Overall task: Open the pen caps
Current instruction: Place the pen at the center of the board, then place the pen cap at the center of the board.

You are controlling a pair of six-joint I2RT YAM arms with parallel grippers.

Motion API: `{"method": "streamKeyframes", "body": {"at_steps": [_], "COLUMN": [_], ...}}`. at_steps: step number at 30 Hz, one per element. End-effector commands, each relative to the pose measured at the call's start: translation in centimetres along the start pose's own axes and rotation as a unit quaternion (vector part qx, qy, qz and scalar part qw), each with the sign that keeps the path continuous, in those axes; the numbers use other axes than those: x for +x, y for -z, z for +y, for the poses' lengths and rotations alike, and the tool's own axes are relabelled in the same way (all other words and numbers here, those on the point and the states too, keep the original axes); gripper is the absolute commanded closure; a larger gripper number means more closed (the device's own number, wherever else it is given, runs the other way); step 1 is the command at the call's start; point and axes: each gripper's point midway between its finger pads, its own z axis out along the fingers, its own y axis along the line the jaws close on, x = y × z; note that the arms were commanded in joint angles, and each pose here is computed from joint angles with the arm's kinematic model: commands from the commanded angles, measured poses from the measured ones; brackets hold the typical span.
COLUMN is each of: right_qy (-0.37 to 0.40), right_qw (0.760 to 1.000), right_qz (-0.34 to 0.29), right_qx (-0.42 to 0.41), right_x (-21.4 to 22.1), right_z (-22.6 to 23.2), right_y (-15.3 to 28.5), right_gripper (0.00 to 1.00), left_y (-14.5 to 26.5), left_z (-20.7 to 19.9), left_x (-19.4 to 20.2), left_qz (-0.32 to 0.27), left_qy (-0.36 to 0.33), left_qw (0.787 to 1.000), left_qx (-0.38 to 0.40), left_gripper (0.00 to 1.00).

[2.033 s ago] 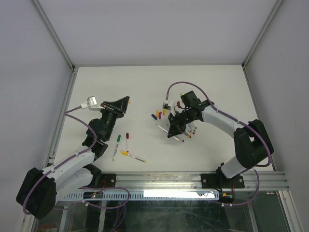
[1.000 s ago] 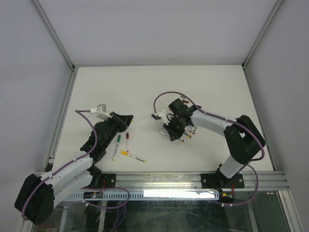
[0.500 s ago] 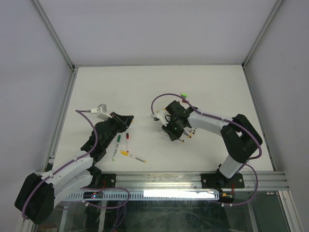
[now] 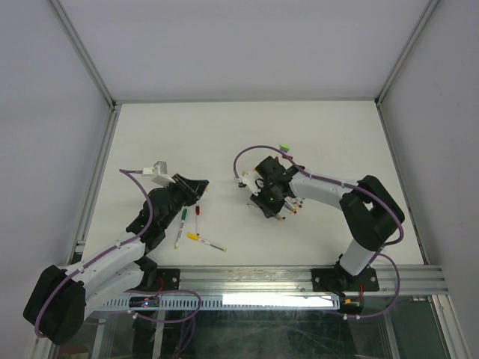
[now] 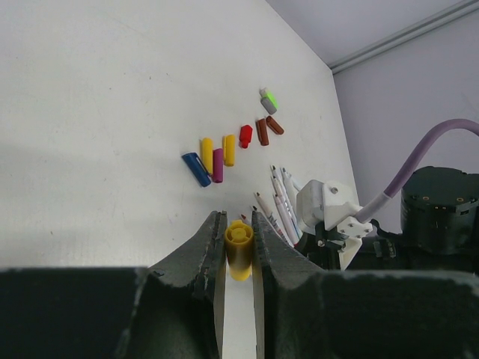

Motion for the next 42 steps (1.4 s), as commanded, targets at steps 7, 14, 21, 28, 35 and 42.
{"method": "streamKeyframes", "body": {"at_steps": [7, 14, 21, 28, 35, 42], "right_qy": [0.009, 0.010, 0.014, 0.021, 0.022, 0.022], "right_qw": [1.000, 1.000, 1.000, 0.999, 0.998, 0.998], "right_qz": [-0.009, -0.012, -0.025, -0.047, -0.054, -0.059], "right_qx": [0.012, 0.010, 0.008, 0.006, 0.006, 0.004], "right_x": [-1.5, -1.6, -2.2, -3.1, -3.4, -3.5], "right_z": [0.0, 0.0, 0.2, 0.4, 0.4, 0.4], "right_y": [-0.1, 0.1, 0.7, 1.7, 2.0, 2.3], "right_gripper": [0.77, 0.77, 0.77, 0.73, 0.71, 0.69], "left_y": [-0.1, -0.1, -0.2, -0.3, -0.7, -0.9], "left_z": [-1.0, -1.2, -1.4, -1.6, -1.6, -1.6], "left_x": [-0.5, -0.4, -0.2, 0.1, 0.7, 0.9], "left_qz": [-0.008, -0.004, 0.000, 0.009, 0.024, 0.032], "left_qy": [0.003, 0.018, 0.020, 0.020, 0.016, 0.014], "left_qw": [1.000, 0.999, 0.999, 0.999, 0.999, 0.999], "left_qx": [0.025, 0.027, 0.030, 0.036, 0.035, 0.036], "left_gripper": [1.00, 1.00, 1.00, 1.00, 1.00, 1.00]}}
